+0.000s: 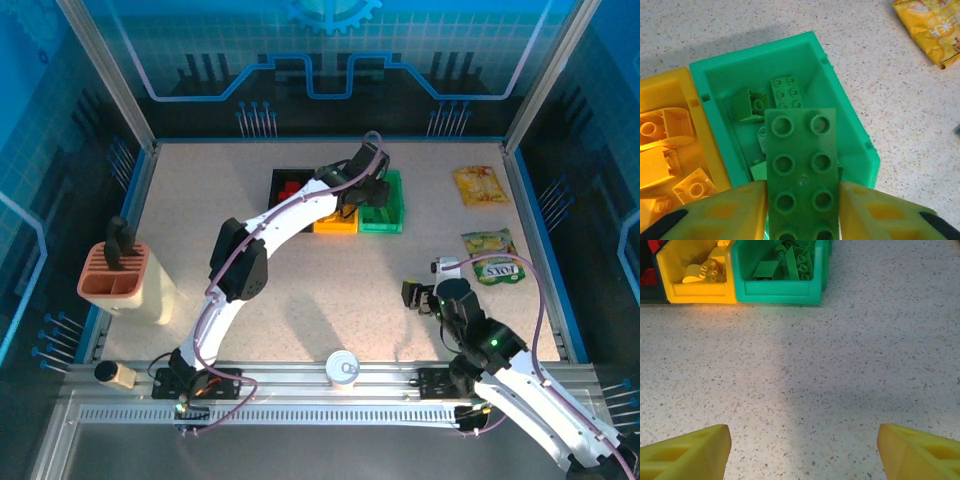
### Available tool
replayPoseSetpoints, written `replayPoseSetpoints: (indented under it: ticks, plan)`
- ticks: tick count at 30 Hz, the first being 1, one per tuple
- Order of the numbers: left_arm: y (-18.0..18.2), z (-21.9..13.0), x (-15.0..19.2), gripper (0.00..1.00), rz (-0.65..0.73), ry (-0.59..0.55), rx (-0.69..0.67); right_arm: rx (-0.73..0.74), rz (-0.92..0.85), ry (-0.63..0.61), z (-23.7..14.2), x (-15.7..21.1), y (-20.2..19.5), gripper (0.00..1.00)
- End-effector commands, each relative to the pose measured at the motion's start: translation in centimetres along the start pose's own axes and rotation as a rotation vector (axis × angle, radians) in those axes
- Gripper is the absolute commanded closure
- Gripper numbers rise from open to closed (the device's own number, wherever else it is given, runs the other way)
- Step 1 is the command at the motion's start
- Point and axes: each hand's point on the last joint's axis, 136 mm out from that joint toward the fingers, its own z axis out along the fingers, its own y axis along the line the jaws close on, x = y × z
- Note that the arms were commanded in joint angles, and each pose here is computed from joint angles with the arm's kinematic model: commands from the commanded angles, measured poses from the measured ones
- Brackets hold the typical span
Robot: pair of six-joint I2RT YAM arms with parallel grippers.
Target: Sort the legos into containers by color
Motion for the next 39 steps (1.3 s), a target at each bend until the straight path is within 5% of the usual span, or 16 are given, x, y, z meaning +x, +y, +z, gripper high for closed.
replayPoseSetpoints:
  ticks: [1,5,21,26,33,39]
  plan:
    - [-0.2,-0.3,-1.1,0.49,-0.019,-0.005,0.027,0.005,0.001,-0.028,0.0,-0.4,0.1,0.22]
    - [-0.8,-1.2,-1.8,0.32,-0.018,-0.003,0.058,0.002,-0.003,-0.032,0.0,-0.5,0.2,0.23]
    - [0.2,-9.8,-2.0,0.30,0.016,-0.138,0.052,0.002,-0.023,-0.014,0.4,-0.4,0.6,0.18]
    - [3.4,-14.0,0.1,0.29,0.037,-0.241,-0.018,-0.053,-0.084,-0.008,1.3,-0.8,2.2,0.01]
    - [8.7,-19.8,3.8,0.21,0.077,-0.349,-0.175,-0.041,-0.197,-0.036,1.7,-4.8,3.8,0.00]
    - [14.2,-24.3,6.6,0.15,0.096,-0.442,-0.399,0.147,-0.261,-0.186,0.4,-10.0,1.7,0.00]
